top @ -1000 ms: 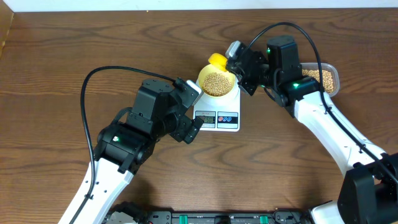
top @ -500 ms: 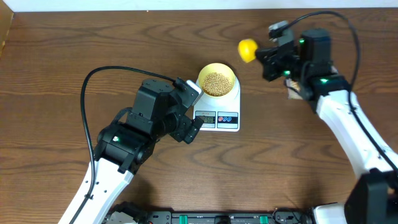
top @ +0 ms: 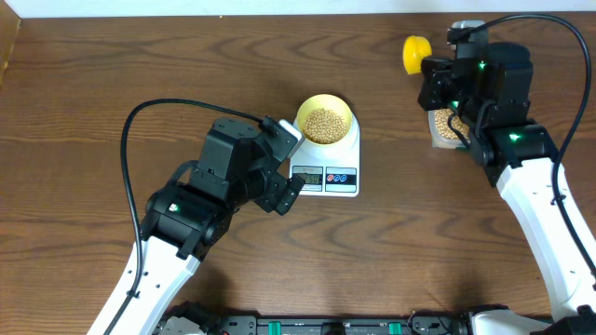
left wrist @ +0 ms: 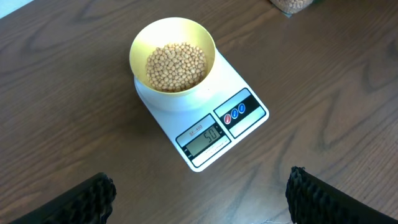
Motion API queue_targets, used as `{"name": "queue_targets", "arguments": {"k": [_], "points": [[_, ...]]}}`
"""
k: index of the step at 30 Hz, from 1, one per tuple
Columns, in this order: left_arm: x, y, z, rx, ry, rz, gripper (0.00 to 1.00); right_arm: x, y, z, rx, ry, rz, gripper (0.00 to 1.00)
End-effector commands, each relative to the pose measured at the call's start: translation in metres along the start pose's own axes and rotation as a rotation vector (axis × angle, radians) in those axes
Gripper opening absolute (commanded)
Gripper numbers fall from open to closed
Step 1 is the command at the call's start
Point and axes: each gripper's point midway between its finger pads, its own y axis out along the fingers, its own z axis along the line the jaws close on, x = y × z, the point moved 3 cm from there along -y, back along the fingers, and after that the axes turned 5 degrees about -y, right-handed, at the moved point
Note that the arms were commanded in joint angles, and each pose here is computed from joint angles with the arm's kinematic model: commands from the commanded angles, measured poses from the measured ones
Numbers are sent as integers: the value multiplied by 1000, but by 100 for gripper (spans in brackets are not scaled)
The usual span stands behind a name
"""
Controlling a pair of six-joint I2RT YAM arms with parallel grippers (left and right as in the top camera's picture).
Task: Scoop item into bowl and weigh 50g on scale
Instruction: 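Move the scoop right back toward the chickpea tub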
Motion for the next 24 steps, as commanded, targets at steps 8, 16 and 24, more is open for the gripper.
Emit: {"name": "queue_targets", "arguments": {"k": [8, 16, 24], "points": [[3, -4, 2, 8, 1, -15, 90, -10, -8, -27, -181, 244, 20, 1], [3, -4, 2, 8, 1, -15, 90, -19, -19, -32, -238, 305, 52, 1], [3, -4, 2, 8, 1, -15, 90, -22, -48, -43, -352, 327, 50, 1]]}}
